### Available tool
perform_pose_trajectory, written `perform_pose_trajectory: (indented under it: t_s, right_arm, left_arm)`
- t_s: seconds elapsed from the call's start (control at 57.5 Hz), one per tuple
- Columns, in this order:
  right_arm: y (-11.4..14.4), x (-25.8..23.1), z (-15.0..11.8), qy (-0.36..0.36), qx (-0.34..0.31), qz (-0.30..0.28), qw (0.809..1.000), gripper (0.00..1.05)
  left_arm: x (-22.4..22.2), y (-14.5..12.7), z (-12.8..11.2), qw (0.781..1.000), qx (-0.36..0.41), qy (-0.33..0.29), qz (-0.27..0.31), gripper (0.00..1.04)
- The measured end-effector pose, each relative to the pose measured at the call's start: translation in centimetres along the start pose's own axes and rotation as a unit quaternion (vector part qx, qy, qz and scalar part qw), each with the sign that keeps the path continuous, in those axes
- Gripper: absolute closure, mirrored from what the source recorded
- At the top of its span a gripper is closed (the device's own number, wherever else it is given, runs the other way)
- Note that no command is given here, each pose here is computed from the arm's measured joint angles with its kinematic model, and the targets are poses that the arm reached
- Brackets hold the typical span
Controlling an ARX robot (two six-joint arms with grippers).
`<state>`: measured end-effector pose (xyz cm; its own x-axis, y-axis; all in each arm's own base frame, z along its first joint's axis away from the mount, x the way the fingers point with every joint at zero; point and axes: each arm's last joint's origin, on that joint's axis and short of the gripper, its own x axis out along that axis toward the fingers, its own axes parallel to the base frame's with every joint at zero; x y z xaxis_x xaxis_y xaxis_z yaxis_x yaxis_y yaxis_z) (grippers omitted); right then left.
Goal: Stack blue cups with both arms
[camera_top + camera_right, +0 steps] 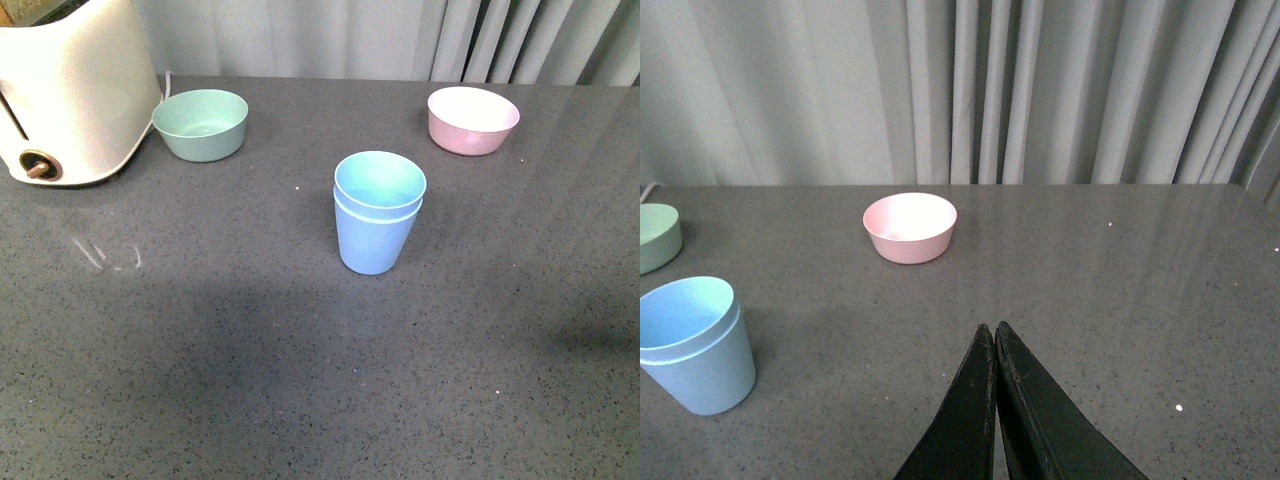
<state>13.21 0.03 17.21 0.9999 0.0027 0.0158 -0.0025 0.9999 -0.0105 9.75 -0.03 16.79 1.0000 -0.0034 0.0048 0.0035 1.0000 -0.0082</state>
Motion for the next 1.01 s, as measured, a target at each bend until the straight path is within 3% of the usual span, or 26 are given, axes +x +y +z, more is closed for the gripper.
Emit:
perform_pose_trajectory:
  t_s: [1.009]
  right_arm:
    - [0.0, -3.5, 0.0, -0.001, 0.0, 0.0, 1.0, 1.03]
  left_arm:
    - [0.0, 0.0, 0.0, 1.0, 0.0, 0.0, 0.0, 0.09]
